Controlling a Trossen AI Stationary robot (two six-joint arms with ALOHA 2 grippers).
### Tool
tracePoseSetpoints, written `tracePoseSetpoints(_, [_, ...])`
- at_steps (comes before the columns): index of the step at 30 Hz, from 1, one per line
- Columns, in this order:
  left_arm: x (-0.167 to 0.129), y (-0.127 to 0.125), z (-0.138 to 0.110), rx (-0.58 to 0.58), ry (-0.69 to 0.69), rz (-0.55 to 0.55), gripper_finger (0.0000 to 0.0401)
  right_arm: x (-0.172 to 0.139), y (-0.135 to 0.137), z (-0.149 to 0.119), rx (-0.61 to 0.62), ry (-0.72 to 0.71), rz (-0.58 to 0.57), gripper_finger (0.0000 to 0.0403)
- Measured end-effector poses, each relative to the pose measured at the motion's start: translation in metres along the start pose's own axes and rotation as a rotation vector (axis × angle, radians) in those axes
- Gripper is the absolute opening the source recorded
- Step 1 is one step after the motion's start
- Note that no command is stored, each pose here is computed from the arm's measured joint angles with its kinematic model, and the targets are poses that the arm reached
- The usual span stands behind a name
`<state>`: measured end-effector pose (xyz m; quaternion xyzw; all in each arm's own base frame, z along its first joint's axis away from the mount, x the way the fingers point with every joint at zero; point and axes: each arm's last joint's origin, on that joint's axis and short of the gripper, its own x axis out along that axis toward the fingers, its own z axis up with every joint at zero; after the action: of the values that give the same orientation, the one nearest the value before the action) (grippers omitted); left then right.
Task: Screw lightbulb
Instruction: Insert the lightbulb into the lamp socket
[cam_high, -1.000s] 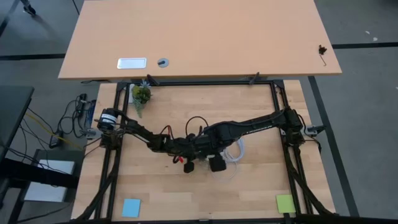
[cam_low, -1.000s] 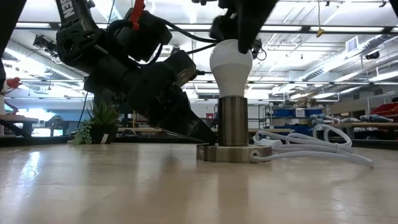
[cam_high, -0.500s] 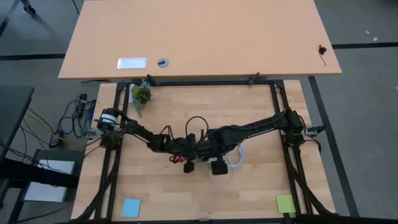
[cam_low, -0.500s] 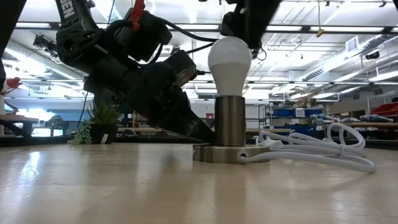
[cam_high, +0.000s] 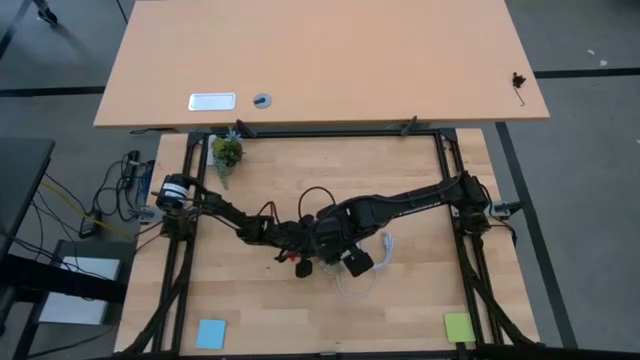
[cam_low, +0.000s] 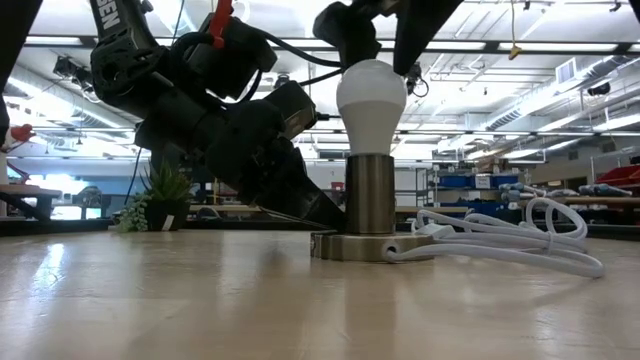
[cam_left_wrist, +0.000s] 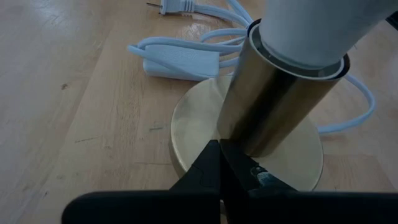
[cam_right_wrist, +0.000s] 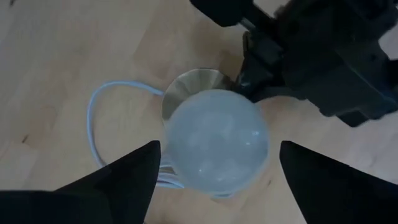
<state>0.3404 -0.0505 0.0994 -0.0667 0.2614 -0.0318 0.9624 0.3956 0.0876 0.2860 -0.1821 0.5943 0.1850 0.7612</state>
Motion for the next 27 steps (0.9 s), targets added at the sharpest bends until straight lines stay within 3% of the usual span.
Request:
tracePoseSetpoints(17, [0.000, 0.000, 0.000, 0.000, 0.003, 0.000, 0.0000, 0.013, 0.000, 0.005, 0.004, 0.000, 0.030, 0.0313])
tracePoseSetpoints(24, [0.000, 0.000, 0.000, 0.000, 0.004, 0.000, 0.0000, 0.013, 0.000, 0.004, 0.123, 0.011, 0.033, 0.0288])
tracePoseSetpoints(27, [0.000, 0.000, 0.000, 0.000, 0.004, 0.001, 0.0000, 0.013, 0.000, 0.004, 0.277, 0.011, 0.031, 0.0275])
